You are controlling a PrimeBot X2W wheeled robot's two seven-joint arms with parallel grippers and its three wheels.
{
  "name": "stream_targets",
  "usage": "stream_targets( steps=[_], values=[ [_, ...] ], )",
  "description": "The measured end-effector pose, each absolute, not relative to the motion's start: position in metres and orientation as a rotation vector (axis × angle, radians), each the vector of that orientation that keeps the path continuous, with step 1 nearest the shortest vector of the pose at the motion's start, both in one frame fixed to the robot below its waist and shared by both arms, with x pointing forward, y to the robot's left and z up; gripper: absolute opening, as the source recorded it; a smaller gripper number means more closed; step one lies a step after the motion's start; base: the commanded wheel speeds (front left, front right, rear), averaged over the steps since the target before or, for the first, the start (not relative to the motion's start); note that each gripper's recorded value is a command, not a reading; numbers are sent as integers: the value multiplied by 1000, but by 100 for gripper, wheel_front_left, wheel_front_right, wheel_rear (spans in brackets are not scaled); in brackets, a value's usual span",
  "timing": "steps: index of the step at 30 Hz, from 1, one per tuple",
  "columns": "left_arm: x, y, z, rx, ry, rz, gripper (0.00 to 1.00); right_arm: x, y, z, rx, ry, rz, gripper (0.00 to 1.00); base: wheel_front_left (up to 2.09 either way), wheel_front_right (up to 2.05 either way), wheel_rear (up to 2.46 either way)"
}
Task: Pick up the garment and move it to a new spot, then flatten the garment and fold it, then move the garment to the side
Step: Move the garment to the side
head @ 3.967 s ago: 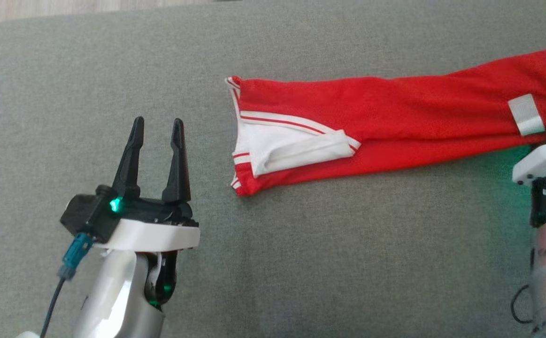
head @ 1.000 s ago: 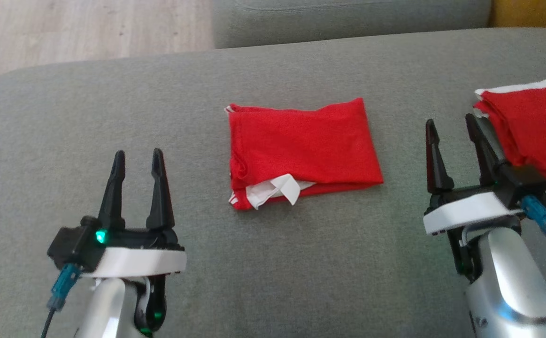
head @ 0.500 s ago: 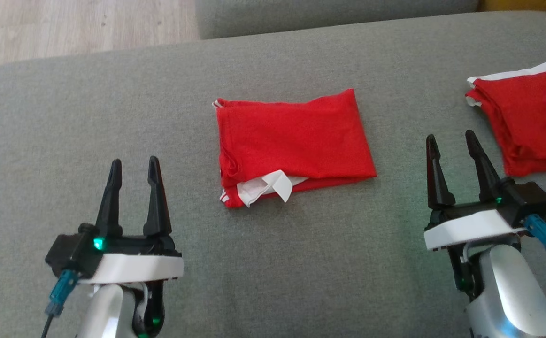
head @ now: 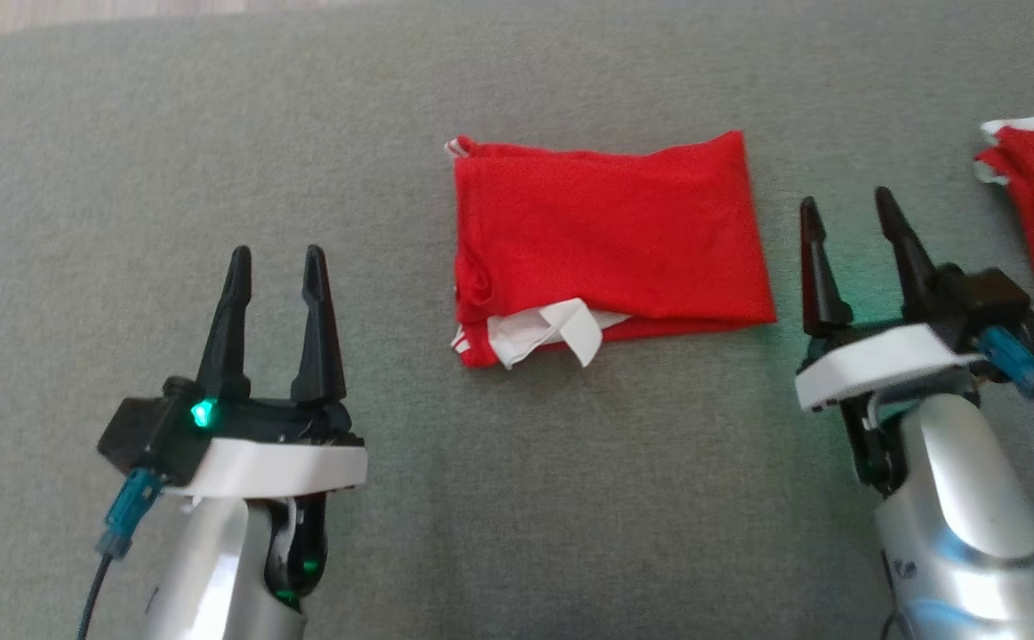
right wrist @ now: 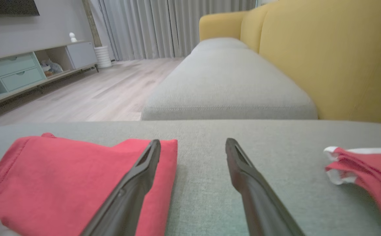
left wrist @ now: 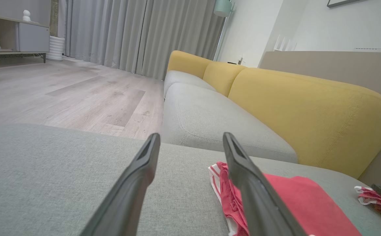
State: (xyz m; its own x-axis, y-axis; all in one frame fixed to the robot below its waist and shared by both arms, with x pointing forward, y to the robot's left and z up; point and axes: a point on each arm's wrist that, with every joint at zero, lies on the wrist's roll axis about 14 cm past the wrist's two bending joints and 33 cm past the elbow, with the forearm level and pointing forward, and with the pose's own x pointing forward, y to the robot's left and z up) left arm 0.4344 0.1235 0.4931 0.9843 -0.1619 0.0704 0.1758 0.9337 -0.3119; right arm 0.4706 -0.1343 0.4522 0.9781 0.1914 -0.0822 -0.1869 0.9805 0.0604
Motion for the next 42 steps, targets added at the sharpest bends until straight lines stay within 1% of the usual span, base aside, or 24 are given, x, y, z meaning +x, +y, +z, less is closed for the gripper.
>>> stream_targets(
  steps=[4,10,16,17,18,19,24,31,36,42],
  values=[
    [437,129,488,-316,-34,-159,100,479,-116,423,72,211,234,100,0,0,0],
    [438,137,483,-306,-22,-137,100,474,-89,374,97,412,297,100,0,0,0],
    [437,140,481,-300,-16,-126,100,482,-78,366,78,453,332,100,0,0,0],
    [437,140,482,-300,-19,-126,100,483,-77,365,69,458,337,85,0,0,0],
    [437,140,483,-299,-22,-127,100,483,-77,365,60,462,342,21,0,0,0],
    [438,139,484,-299,-23,-127,100,483,-77,365,55,463,345,0,0,0,0],
    [438,134,490,-302,-37,-142,100,481,-75,372,2,422,365,0,0,0,0],
    [439,114,501,-315,-62,-202,100,479,-94,394,-151,336,366,0,0,0,0],
    [437,87,511,-325,-77,-283,100,480,-121,417,-257,276,340,0,0,0,0],
    [433,58,521,-334,-90,-362,100,477,-160,439,-367,252,293,0,0,0,0]
  ],
)
